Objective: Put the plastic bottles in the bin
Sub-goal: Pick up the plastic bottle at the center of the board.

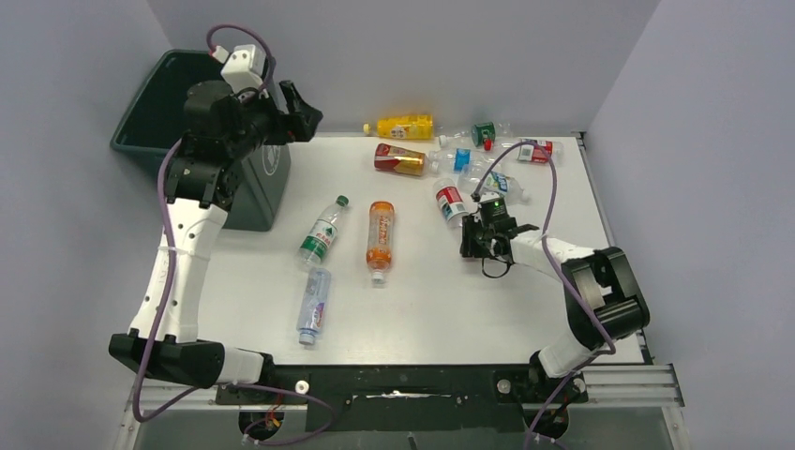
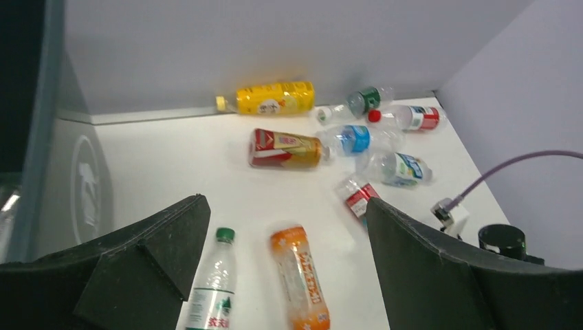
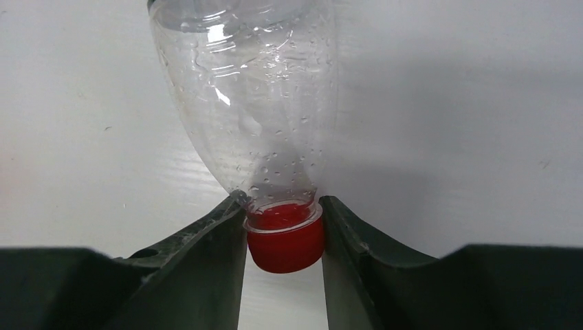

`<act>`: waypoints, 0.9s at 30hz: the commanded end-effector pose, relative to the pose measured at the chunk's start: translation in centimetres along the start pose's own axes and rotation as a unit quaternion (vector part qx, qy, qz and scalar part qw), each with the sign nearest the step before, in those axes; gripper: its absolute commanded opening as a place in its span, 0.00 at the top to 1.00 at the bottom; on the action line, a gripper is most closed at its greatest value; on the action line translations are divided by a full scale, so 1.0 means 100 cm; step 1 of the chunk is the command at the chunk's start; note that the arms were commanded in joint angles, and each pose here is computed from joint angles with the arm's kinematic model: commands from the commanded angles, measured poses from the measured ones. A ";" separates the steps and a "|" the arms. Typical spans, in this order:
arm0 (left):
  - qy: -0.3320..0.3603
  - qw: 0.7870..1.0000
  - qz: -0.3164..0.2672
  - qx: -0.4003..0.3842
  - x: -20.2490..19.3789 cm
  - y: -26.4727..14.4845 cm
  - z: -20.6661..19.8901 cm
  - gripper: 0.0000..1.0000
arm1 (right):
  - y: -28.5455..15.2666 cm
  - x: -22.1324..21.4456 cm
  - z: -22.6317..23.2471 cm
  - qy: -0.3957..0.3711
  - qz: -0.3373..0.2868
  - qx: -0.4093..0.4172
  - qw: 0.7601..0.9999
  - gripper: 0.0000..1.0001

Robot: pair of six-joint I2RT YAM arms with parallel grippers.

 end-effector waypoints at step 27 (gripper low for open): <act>-0.233 0.941 0.114 -0.219 -0.137 0.006 -0.065 0.15 | -0.132 0.077 0.073 0.005 -0.209 0.111 0.971 0.74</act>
Point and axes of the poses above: each gripper's point midway between its finger pads, its own y axis out along the fingers, its own z axis along the line the jaws close on, x = y × z, the point moved 8 cm from there along -y, back along the fingers, and after that the axes turned 12 degrees about -y, right-handed, at the moved point
